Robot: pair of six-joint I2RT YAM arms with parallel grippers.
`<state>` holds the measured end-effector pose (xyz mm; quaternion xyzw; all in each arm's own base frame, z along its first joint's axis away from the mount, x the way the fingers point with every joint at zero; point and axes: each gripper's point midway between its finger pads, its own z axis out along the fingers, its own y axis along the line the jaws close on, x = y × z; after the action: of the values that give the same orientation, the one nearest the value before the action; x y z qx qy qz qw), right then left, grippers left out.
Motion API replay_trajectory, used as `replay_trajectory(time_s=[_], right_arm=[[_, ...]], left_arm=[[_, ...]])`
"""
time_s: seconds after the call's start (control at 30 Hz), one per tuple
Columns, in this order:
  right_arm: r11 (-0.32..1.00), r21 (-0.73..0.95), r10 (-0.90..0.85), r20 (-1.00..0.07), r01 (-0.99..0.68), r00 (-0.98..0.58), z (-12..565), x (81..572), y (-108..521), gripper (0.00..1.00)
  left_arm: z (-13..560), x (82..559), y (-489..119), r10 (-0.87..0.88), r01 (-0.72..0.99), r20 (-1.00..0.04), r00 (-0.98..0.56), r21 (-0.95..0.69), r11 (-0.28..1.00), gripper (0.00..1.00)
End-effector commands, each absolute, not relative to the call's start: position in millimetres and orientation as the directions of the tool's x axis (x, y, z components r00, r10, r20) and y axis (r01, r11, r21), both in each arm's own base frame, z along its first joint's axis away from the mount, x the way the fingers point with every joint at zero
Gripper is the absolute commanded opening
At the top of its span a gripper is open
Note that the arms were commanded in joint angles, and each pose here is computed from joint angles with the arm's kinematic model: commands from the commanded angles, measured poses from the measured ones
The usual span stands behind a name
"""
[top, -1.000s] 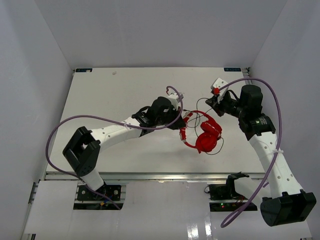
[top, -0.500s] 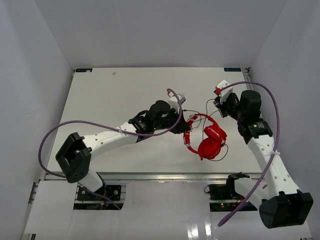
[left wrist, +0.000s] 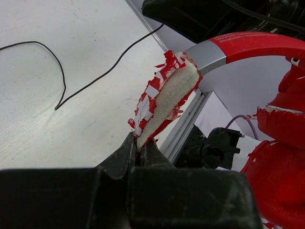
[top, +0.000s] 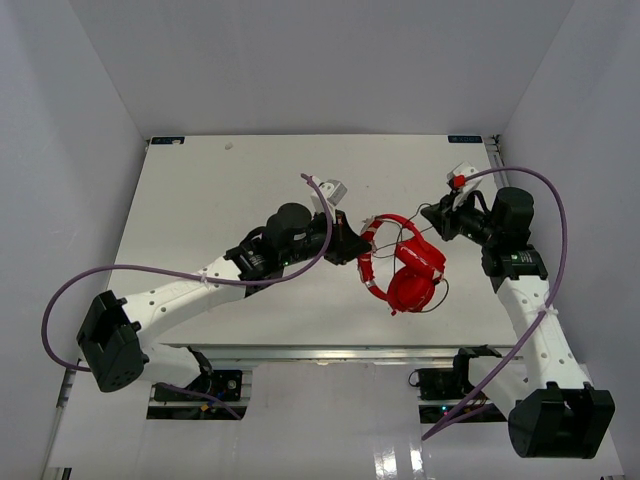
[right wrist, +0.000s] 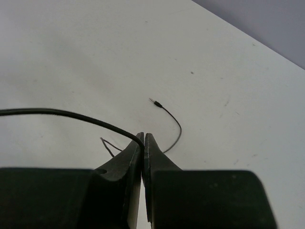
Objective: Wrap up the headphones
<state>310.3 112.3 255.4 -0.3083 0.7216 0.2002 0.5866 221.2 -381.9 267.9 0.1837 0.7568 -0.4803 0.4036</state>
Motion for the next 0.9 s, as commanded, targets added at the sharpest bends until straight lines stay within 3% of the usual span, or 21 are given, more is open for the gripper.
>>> replay_trajectory(time_s=[0.0,0.3,0.43,0.57,0.63,0.87], right_arm=[[0.552,0.000,-0.115,-0.991,-0.834,-0.075,265.3,279.9,145.1,0.08],[0.346,0.107,-0.003,-0.993,-0.932,-0.115,282.2,261.0,170.2,0.13],[0.307,0.149,0.035,-0.989,-0.940,-0.146,289.4,266.7,176.7,0.27],[0.277,0.144,0.043,-0.990,-0.950,-0.137,290.7,272.1,186.0,0.53],[0.252,0.146,0.043,-0.989,-0.957,-0.140,288.9,274.3,194.5,0.61],[0.184,0.166,0.052,-0.986,-0.969,-0.159,271.0,263.9,206.3,0.66]], left_arm=[[349.6,218.7,-379.2,-0.284,0.717,-0.804,-0.523,-0.595,0.364,0.00],[377.9,224.7,-387.9,-0.327,0.710,-0.783,-0.530,-0.620,0.335,0.00],[395.2,224.0,-389.6,-0.332,0.706,-0.776,-0.535,-0.627,0.328,0.00],[406.5,224.0,-388.4,-0.336,0.697,-0.771,-0.540,-0.634,0.336,0.00],[407.9,226.4,-387.0,-0.342,0.681,-0.765,-0.545,-0.642,0.353,0.00],[419.4,245.8,-364.2,-0.430,0.586,-0.748,-0.507,-0.664,0.464,0.00]])
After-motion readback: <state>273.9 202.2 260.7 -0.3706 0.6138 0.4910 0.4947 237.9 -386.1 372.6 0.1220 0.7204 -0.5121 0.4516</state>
